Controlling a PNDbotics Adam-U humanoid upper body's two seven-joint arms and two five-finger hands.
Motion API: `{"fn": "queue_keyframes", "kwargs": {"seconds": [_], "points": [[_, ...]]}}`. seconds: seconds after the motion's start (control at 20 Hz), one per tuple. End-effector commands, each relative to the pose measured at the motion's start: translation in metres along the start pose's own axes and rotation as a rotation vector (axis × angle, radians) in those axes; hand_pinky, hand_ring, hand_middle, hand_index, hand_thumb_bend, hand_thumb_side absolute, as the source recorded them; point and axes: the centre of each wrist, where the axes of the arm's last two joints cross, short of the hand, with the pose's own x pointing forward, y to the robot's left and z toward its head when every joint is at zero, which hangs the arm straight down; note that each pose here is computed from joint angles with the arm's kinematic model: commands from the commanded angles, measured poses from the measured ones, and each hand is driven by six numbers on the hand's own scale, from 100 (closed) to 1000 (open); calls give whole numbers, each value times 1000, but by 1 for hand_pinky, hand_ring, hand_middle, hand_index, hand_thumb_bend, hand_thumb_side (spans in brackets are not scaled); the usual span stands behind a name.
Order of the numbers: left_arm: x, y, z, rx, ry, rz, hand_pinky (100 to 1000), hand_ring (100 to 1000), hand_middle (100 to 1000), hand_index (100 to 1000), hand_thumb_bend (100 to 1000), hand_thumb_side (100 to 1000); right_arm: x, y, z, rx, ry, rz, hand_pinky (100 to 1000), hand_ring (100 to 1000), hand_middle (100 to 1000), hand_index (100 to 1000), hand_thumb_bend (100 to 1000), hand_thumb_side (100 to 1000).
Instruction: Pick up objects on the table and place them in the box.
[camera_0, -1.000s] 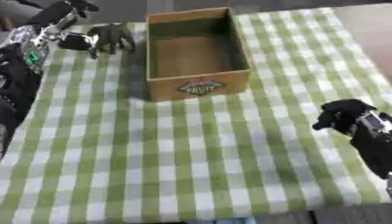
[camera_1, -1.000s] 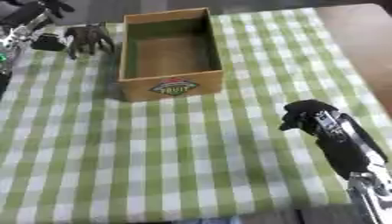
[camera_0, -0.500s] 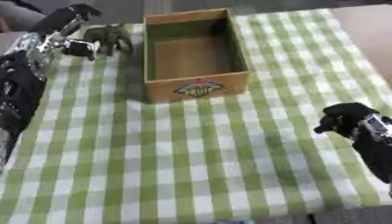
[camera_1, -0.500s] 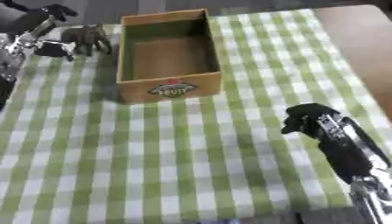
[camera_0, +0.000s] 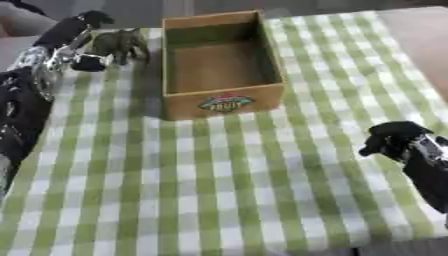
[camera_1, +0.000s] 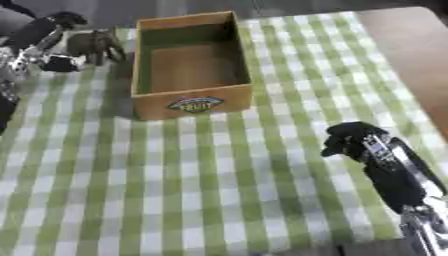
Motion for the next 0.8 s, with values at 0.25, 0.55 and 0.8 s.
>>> {"fn": "queue_keyframes", "kwargs": {"seconds": [0.25, 0.55, 0.8], "points": [[-3, 5, 1, 7, 9, -32, 748, 834, 855, 916, 148, 218, 8, -1, -5, 11, -27, 22, 664, 570, 549, 706, 100, 835], [-2, 4, 0, 36, 5, -31, 729, 805, 808, 868, 135, 207, 8, 0, -5, 12, -28, 23, 664, 570, 548, 706, 100, 838], [1, 1, -1, 32, -10, -29, 738, 821, 844, 880, 166, 213, 8, 0, -6, 15, -31, 24, 663, 570, 548, 705, 100, 839]]}}
